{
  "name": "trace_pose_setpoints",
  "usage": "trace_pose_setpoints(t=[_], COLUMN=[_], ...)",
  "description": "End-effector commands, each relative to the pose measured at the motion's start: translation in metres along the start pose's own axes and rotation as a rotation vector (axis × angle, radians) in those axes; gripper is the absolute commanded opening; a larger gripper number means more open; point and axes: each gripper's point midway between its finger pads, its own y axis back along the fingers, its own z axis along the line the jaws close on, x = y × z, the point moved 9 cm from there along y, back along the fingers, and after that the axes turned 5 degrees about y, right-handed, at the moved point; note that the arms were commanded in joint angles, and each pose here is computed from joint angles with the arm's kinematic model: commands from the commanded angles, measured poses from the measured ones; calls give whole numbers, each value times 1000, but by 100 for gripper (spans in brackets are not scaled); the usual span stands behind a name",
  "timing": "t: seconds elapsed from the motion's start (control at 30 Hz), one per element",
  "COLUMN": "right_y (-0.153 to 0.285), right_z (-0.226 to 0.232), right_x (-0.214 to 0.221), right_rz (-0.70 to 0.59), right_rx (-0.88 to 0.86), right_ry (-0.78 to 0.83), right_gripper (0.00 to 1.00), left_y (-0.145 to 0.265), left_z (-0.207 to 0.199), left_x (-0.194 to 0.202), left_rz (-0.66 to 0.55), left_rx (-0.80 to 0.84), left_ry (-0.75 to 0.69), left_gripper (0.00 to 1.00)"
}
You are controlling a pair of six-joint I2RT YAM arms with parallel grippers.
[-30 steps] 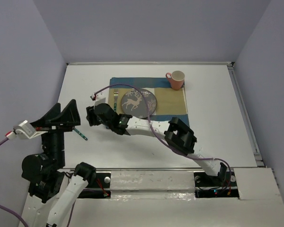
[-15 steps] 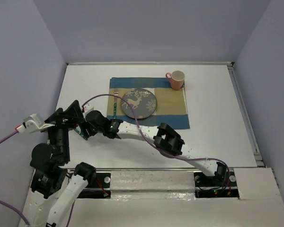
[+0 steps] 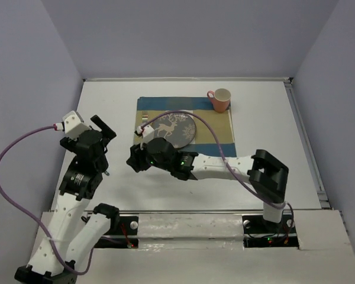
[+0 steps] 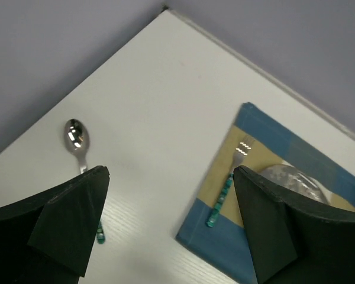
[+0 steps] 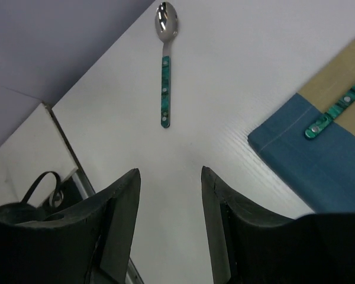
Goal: Set the dinner table for one person
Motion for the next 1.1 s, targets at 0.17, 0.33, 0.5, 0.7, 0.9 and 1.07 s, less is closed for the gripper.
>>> trace_pose_setpoints(t=[0.17, 0.33, 0.5, 0.7, 0.9, 1.07], right_y=[81, 118, 147, 169, 174, 174], right_z=[-16, -26, -34, -41, -40, -39], right_x=[-1, 2, 0, -4, -11, -11], right_rz=[-126, -143, -188, -225, -248, -250], right_rx=[43, 70, 98, 128, 120, 112], right_ry=[-125, -137, -134, -122, -109, -120], right_gripper=[52, 53, 53, 53, 53, 53], left_y=[-67, -82, -105, -133, -145, -147], left_z=[73, 93, 105, 128, 134, 138], left_x=[51, 77, 110, 139, 157, 157], left_rz=[215, 312, 449, 553, 596, 568], left_rx=[-300, -357, -392, -533, -581, -620], left_ry=[51, 92, 126, 125, 152, 148], left_gripper=[99, 99, 92, 84, 77, 46])
